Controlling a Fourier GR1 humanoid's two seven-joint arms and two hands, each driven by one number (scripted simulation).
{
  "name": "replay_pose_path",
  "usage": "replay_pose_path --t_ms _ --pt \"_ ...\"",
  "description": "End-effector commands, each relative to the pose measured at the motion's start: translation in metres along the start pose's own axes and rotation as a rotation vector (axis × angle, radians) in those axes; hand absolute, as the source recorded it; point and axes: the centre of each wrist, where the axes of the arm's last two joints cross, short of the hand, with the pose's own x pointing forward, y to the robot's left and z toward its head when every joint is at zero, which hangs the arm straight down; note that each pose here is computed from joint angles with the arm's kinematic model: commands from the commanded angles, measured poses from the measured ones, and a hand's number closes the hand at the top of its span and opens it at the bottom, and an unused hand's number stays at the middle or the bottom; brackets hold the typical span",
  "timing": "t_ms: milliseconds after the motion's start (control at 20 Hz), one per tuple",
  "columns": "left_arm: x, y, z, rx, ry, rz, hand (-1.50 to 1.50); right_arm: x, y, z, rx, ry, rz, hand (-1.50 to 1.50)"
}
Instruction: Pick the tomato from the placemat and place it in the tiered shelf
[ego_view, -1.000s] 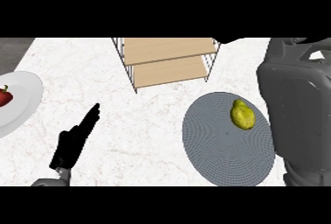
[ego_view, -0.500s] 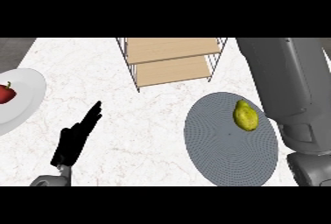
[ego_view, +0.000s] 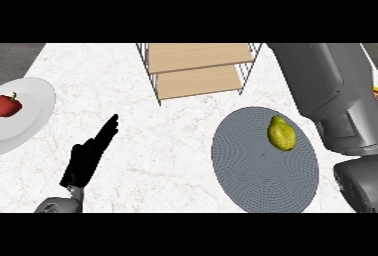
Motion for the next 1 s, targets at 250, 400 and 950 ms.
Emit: replay_pose_path --t_ms 250,400,950 --pt "0.006 -0.003 -0.005 -0.022 -0.02 -0.008 0.0 -0.015 0.054 0.006 0.278 0.198 -0.621 -1.5" --pt "0.005 -0.005 -0.005 -0.023 -0.029 -0.004 0.0 -0.02 0.049 0.004 0.235 0.2 -0.807 -1.5" --pt "0.012 -0.008 -0.008 -0.007 -0.003 0.001 0.0 -0.048 0.031 -0.011 -0.276 0.201 -1.035 -1.5"
